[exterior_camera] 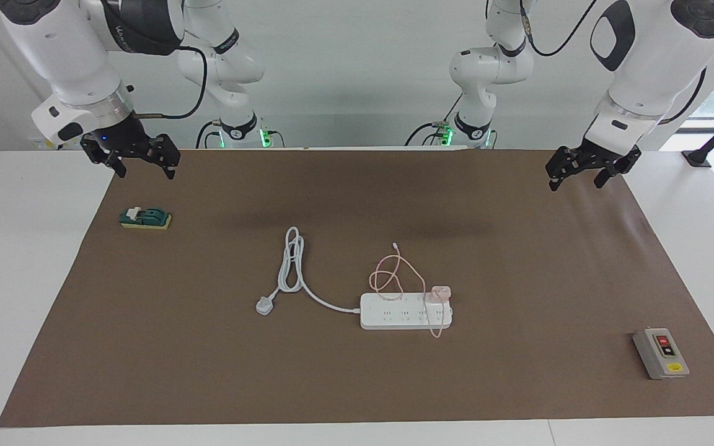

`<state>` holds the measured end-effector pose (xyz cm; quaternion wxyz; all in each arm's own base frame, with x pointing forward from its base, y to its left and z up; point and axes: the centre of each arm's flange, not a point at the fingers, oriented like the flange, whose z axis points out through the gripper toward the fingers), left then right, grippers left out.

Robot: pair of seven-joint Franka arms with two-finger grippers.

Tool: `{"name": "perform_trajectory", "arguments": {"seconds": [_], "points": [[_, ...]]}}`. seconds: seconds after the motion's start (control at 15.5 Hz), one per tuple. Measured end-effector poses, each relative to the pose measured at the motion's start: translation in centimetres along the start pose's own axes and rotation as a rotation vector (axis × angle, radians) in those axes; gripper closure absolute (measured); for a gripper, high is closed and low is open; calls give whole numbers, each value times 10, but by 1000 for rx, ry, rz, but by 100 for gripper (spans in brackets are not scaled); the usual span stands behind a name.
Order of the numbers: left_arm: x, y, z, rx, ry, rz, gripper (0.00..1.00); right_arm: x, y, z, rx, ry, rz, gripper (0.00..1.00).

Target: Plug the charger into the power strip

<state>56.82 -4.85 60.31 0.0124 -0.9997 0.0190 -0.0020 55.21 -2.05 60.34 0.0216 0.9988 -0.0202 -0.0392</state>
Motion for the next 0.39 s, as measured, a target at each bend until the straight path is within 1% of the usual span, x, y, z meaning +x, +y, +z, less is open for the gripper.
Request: {"name": "perform_trajectory", "arguments": {"seconds": [0.39], "points": [[0,-1,0,-5,0,-3,0,0,0,0,0,0,0,0]]}}
